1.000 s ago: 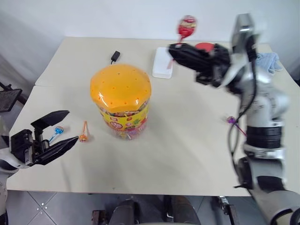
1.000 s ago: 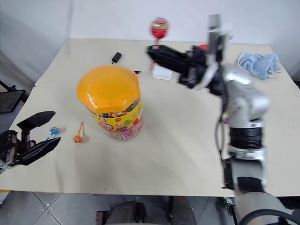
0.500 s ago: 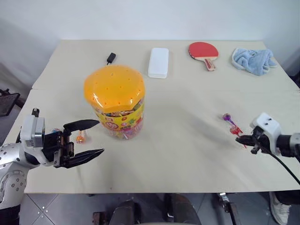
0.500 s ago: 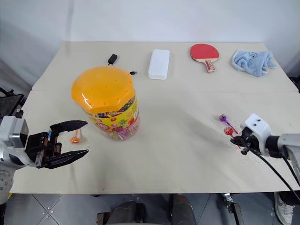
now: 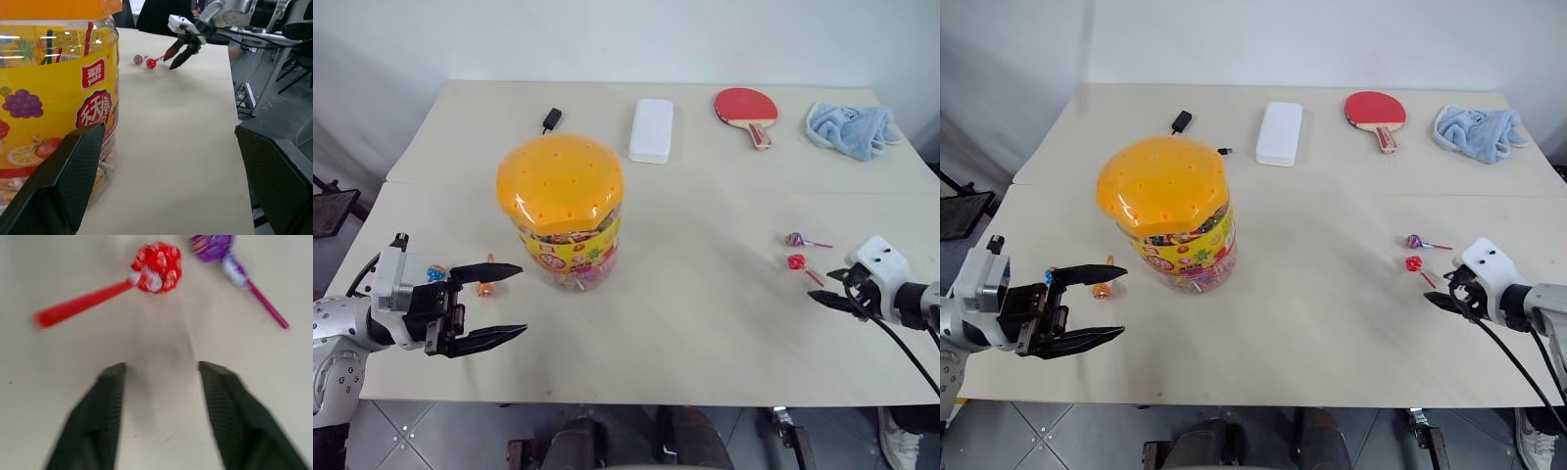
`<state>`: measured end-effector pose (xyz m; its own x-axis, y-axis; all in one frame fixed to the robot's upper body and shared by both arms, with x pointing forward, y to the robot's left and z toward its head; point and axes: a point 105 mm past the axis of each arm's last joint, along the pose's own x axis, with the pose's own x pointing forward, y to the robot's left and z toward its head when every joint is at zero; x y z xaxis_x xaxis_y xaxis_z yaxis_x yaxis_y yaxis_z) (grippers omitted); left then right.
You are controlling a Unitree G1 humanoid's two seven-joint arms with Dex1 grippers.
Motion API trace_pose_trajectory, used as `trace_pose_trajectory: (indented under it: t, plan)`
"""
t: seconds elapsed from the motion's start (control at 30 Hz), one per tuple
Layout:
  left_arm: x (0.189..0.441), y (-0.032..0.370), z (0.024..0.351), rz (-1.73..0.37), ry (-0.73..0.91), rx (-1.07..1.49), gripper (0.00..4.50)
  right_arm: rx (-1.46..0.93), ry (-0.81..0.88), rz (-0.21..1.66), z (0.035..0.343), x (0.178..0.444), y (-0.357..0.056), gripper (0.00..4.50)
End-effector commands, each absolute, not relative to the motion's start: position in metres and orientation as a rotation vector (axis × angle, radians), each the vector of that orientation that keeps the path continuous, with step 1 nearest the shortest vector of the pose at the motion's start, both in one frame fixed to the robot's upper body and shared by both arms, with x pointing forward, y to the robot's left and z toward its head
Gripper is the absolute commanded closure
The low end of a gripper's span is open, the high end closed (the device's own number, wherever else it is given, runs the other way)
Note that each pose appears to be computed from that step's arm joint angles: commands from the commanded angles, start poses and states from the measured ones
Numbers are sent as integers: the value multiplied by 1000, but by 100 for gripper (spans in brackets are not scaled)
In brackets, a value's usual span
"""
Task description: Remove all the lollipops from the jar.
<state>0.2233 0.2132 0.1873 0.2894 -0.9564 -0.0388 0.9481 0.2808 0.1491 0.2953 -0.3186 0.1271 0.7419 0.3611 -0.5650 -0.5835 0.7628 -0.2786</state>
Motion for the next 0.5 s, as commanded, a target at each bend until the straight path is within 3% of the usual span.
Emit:
trace_pose_trajectory:
  t: [0.03, 0.1, 0.23, 0.5]
  plan:
    - [227, 224, 191, -1194, -48, 196, 0, -425, 254, 739, 172, 284, -300, 54]
    - [230, 232, 190, -1140, -24, 197, 0, -397, 81, 852, 194, 274, -289, 5]
    - [236, 253, 179, -998, 30, 262, 0, -360, -40, 977, 201, 264, -267, 5]
    - [220, 276, 155, -801, 75, 329, 0, -348, -153, 1118, 167, 239, -205, 5]
